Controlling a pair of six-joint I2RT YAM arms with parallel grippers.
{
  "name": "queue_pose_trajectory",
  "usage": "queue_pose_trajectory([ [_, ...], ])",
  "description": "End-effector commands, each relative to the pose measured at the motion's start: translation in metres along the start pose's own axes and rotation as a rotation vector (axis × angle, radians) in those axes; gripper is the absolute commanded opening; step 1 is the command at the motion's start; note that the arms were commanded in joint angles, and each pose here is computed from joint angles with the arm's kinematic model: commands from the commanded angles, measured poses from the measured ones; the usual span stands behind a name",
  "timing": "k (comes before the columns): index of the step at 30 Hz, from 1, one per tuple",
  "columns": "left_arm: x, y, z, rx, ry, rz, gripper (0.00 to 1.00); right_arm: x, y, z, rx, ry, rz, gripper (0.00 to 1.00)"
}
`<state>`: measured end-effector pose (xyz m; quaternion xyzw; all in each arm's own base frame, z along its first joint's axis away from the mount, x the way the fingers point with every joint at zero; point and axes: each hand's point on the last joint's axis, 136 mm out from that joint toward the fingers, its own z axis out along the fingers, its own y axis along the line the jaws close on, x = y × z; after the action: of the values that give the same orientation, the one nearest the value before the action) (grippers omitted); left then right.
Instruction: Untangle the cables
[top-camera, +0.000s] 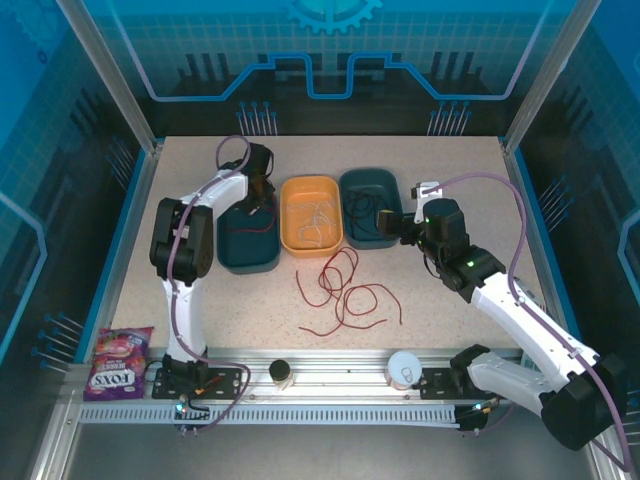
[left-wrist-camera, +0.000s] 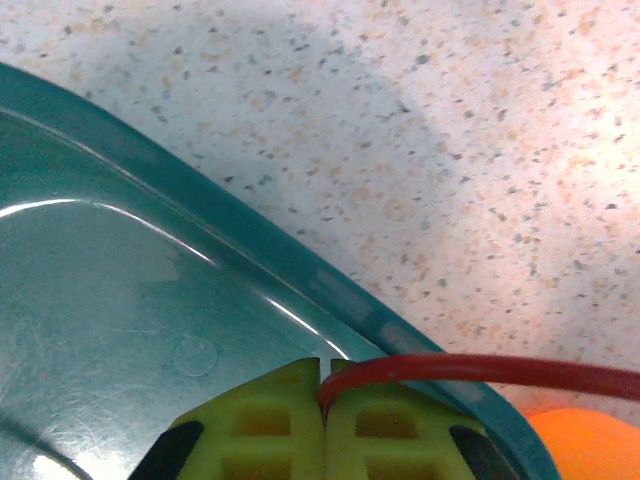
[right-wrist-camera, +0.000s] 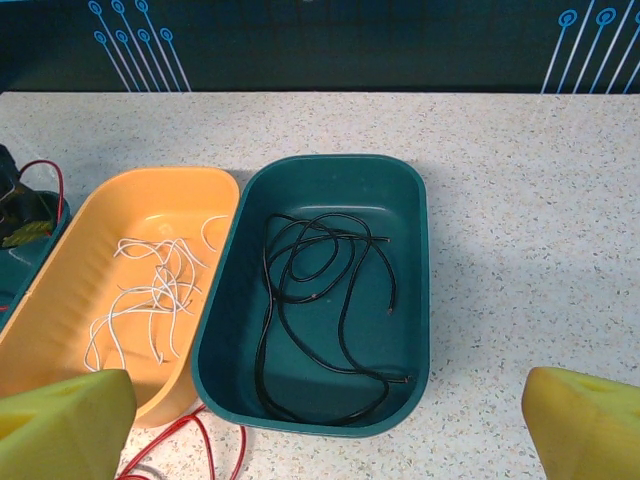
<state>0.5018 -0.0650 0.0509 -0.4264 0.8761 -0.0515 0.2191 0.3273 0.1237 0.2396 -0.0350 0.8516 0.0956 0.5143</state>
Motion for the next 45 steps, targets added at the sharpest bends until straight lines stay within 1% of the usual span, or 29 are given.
queue_pose_trajectory([
  [1,-0.002,-0.024,0.001,0.06,-0.003,0.013,0.0,-0.01,0.003,-0.004,0.002,-0.029,-0.007,1.0],
  [11,-0.004,-0.05,0.003,0.108,-0.015,0.003,0.0,-0.012,0.005,-0.004,-0.001,-0.03,-0.013,1.0],
  [17,-0.006,-0.051,-0.001,0.092,-0.018,0.007,0.0,-0.011,0.004,-0.006,0.002,-0.029,-0.012,1.0],
  [20,-0.008,-0.044,-0.01,0.083,-0.031,0.011,0.0,-0.009,0.003,-0.006,0.002,-0.028,-0.013,1.0],
  [25,-0.009,-0.024,-0.036,0.084,-0.064,0.008,0.0,-0.007,0.0,-0.008,0.012,-0.024,-0.008,1.0],
  [31,0.002,0.001,-0.058,0.104,-0.069,0.017,0.0,0.002,-0.004,-0.009,0.041,0.013,-0.008,1.0],
  [35,0.01,0.021,-0.066,0.092,-0.068,0.014,0.0,0.014,-0.011,-0.01,0.085,0.071,-0.009,1.0],
  [38,0.015,0.035,-0.073,0.081,-0.065,0.006,0.07,0.029,-0.016,-0.01,0.114,0.139,0.001,1.0],
  [42,0.025,0.051,-0.074,0.068,-0.049,-0.008,0.21,0.046,-0.02,-0.008,0.144,0.203,0.019,1.0],
  [45,0.031,0.059,-0.075,0.072,-0.041,-0.023,0.25,0.063,-0.025,-0.007,0.177,0.272,0.026,1.0],
])
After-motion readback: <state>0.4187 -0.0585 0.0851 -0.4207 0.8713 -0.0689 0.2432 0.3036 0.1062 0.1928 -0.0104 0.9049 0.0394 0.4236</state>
